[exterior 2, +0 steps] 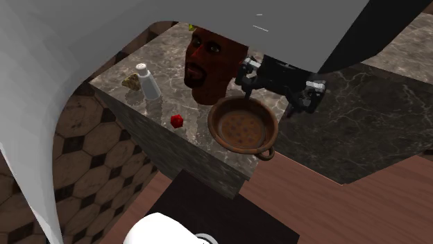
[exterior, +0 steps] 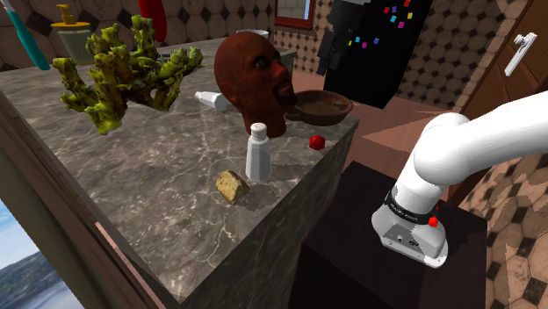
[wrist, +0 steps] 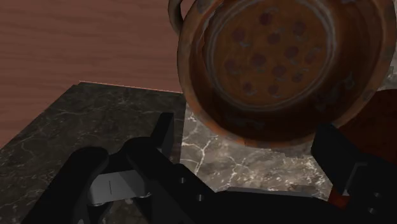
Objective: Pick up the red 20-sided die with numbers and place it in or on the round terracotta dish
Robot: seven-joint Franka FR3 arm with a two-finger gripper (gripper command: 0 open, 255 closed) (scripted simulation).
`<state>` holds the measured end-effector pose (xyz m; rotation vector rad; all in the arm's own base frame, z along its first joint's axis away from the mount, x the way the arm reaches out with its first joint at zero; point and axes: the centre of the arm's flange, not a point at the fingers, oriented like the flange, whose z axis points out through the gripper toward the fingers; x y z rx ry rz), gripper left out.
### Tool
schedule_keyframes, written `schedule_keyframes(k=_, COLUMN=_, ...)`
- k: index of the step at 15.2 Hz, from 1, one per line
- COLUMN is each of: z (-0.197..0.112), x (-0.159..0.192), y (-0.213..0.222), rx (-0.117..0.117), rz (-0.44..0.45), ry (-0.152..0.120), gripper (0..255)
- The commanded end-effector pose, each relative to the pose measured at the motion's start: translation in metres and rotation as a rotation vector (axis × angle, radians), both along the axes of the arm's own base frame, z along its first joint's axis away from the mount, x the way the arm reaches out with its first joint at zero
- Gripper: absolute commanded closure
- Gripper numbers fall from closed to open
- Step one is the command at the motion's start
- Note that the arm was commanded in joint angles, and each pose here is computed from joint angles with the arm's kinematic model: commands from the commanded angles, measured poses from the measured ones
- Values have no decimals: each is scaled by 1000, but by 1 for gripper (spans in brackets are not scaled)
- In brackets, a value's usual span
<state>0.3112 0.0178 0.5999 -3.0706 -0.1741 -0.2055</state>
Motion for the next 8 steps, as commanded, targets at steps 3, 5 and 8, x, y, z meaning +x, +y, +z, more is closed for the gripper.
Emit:
schedule_keyframes(k=3, z=-6, x=-11, y=23, rx=-4, rz=-29, ry=14, gripper=0)
schedule_keyframes(k=5, z=-12, x=-22, y=47, rx=-9, rz=-57, ry=28, gripper=0)
schedule_keyframes(k=8, z=-21, x=-37, y=82, rx=-15, rz=-101, ry=49, gripper=0)
